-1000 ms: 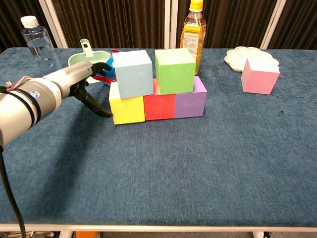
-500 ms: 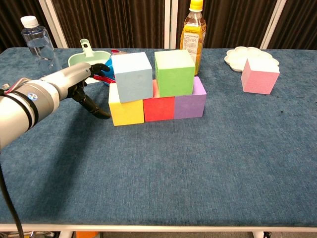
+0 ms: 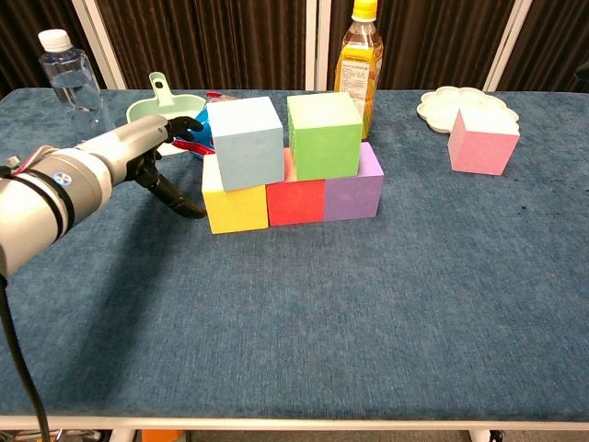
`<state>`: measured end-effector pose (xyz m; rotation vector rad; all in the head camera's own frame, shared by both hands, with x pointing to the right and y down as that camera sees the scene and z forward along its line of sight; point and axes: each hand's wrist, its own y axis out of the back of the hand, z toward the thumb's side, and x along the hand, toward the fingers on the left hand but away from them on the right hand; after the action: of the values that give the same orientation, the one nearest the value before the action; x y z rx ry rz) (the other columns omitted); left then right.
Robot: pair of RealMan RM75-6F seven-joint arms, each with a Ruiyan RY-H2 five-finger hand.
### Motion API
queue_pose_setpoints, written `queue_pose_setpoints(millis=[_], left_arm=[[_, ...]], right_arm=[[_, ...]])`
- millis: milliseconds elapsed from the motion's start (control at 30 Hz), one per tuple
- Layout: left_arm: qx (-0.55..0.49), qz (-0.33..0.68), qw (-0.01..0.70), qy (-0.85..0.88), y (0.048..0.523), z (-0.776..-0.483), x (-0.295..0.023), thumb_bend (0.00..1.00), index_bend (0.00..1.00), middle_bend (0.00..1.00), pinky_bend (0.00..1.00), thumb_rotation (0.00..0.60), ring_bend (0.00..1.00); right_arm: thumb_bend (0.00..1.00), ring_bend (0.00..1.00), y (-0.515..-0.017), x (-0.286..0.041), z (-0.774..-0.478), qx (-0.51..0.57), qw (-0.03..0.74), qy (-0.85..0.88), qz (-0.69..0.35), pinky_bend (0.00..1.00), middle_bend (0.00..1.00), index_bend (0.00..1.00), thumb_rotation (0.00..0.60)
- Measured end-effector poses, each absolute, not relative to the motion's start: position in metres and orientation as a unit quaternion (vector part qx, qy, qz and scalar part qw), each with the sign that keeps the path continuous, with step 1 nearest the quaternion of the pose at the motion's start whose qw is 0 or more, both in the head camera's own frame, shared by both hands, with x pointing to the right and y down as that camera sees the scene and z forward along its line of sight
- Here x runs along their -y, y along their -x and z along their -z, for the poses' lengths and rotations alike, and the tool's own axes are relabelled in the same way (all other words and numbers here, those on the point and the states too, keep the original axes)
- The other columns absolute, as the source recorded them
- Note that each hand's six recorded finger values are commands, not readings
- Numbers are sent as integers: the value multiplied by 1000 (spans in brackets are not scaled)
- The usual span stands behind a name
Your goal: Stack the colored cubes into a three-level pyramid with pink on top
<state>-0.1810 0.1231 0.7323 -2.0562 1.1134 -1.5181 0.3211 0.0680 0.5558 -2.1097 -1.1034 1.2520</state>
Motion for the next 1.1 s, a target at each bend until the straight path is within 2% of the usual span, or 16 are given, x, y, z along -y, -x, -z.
queue_pose_setpoints(millis=[633, 867, 1100], left_arm=[[-400, 541, 175, 719, 193, -731, -120, 67, 57, 45, 128, 600, 14], [-424, 533, 179, 710, 214, -721, -114, 67, 57, 39, 128, 600, 9], [-438, 491, 247, 712, 242, -697, -106, 55, 59, 24, 128, 600, 0]], right_arm=[[38, 0, -319, -68, -558, 395, 226, 769, -448, 0, 36, 0, 600], [26, 0, -290, -59, -555, 367, 250, 789, -425, 0, 61, 0, 600], [0, 0, -241, -43, -561, 308, 276, 813, -409, 0, 73, 0, 600]])
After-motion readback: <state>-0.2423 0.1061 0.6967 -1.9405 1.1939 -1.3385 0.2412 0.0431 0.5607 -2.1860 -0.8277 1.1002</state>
